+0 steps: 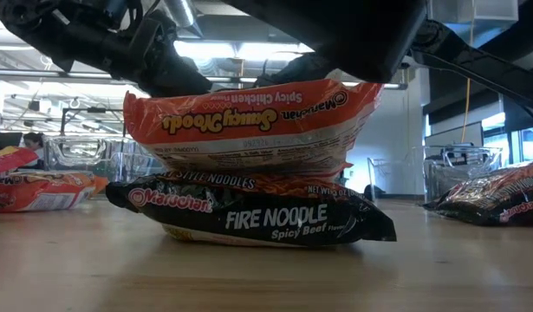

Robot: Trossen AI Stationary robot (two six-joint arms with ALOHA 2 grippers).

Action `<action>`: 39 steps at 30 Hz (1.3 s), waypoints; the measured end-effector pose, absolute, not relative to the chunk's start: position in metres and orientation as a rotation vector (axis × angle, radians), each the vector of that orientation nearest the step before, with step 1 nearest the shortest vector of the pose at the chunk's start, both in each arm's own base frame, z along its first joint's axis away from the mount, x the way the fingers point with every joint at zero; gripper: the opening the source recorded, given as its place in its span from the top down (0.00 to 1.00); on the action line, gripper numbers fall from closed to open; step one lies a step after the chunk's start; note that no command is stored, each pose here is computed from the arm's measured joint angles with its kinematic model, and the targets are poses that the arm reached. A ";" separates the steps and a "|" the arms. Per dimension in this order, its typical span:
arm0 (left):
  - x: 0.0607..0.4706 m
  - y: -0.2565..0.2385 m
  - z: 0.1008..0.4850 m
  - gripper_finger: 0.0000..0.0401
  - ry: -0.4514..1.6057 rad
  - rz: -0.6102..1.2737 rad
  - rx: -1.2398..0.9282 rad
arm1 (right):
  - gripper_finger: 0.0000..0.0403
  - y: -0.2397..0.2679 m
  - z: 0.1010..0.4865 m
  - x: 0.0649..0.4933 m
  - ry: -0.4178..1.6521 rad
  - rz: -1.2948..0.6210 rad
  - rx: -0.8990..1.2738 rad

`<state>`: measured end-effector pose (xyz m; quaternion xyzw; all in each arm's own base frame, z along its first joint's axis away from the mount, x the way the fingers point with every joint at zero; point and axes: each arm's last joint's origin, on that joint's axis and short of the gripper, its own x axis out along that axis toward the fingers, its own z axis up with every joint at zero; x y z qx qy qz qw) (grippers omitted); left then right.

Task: Sort Maruchan noodles
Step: Put the top right red noodle pack into the middle transparent bin, then put the bottom right red noodle pack into the middle transparent bin

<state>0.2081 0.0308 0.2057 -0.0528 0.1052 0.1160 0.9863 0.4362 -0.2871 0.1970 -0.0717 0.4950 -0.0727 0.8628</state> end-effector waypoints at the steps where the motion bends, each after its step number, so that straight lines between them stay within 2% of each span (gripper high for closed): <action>1: 0.208 0.031 0.206 0.56 0.212 0.233 -0.106 | 0.48 -0.287 0.198 0.436 1.043 -0.163 -0.156; 15: 0.208 0.031 0.206 0.56 0.214 0.232 -0.099 | 0.48 -0.286 0.213 0.436 1.031 -0.258 -0.164; 25: 0.208 0.031 0.206 0.56 0.213 0.232 -0.100 | 0.48 -0.284 0.220 0.434 1.036 -0.251 -0.151; 32: 0.208 0.031 0.206 0.56 0.213 0.233 -0.106 | 0.48 -0.272 0.256 0.433 1.034 -0.205 -0.137; 39: 0.208 0.031 0.206 0.56 0.210 0.235 -0.123 | 0.48 -0.238 0.300 0.417 1.026 -0.124 -0.100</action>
